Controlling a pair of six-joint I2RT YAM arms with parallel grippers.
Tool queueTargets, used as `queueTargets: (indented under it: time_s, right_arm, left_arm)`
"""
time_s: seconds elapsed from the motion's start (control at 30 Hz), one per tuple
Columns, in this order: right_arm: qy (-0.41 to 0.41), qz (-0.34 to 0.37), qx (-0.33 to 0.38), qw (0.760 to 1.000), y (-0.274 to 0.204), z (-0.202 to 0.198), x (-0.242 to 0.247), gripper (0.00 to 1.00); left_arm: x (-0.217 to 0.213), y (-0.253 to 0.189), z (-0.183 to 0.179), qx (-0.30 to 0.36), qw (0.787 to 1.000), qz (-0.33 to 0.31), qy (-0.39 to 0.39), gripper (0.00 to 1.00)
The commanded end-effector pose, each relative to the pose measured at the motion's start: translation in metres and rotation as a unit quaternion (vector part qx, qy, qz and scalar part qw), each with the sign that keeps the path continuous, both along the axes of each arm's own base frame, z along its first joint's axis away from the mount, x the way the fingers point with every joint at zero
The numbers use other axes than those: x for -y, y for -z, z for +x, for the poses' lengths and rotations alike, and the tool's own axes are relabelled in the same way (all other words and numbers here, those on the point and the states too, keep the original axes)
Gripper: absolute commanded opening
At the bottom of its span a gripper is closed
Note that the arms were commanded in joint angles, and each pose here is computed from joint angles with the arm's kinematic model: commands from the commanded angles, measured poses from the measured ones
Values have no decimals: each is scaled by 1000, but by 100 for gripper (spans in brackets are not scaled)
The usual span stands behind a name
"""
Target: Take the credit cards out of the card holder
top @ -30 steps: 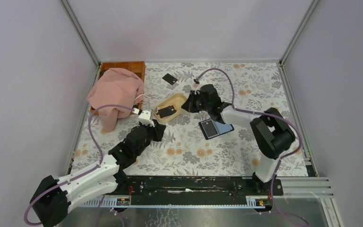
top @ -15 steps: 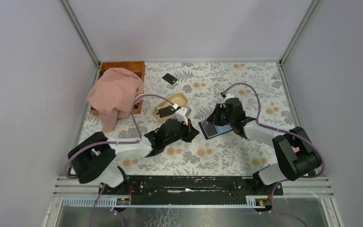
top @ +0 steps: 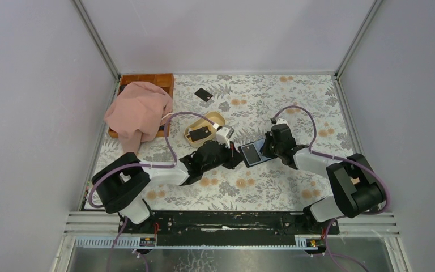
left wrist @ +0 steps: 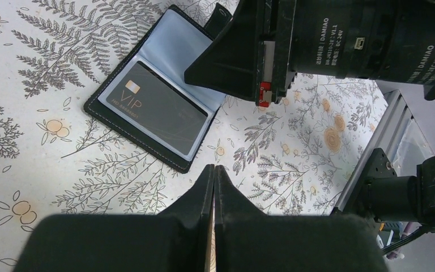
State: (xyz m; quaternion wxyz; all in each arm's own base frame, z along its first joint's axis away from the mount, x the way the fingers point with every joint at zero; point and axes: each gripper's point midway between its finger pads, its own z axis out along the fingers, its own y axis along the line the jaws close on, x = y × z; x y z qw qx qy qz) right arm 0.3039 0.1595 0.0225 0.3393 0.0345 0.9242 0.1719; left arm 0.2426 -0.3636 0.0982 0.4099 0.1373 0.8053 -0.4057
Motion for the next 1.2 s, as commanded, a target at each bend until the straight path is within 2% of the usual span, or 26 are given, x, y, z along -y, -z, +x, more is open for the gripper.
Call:
queueTargets:
  time_s: [0.0, 0.17, 0.4, 0.63, 0.7, 0.77, 0.93, 1.07, 1.17]
  right_arm:
    - [6, -25, -3, 1000, 10, 0, 10, 0]
    - [-24, 9, -23, 999, 21, -19, -9, 0]
    - [-53, 36, -23, 998, 13, -47, -31, 0]
    - [-40, 43, 1, 998, -1, -48, -26, 0]
    - [-47, 57, 16, 997, -13, -45, -30, 0]
    - [-57, 66, 34, 996, -25, -42, -34, 0]
    - [-110, 48, 54, 991, -45, -46, -38, 0]
    - [-126, 25, 53, 990, -45, -66, -35, 0]
    - [-122, 37, 27, 991, -33, -89, -31, 0]
  left_arm:
    - [3, -24, 3, 31, 999, -33, 7, 0]
    - [-2, -23, 5, 28, 999, -37, 3, 0]
    - [-14, -18, 10, 14, 999, -50, -5, 0]
    - [-14, -11, 15, -23, 992, -120, 17, 0]
    - [-11, -12, 13, -33, 989, -140, 27, 6]
    - [-6, -10, 10, -42, 987, -147, 38, 7]
    - [-7, -10, 6, -48, 986, -158, 33, 7]
    - [-19, -7, 11, -50, 987, -154, 3, 7]
    - [-25, -14, 16, -58, 985, -165, -10, 10]
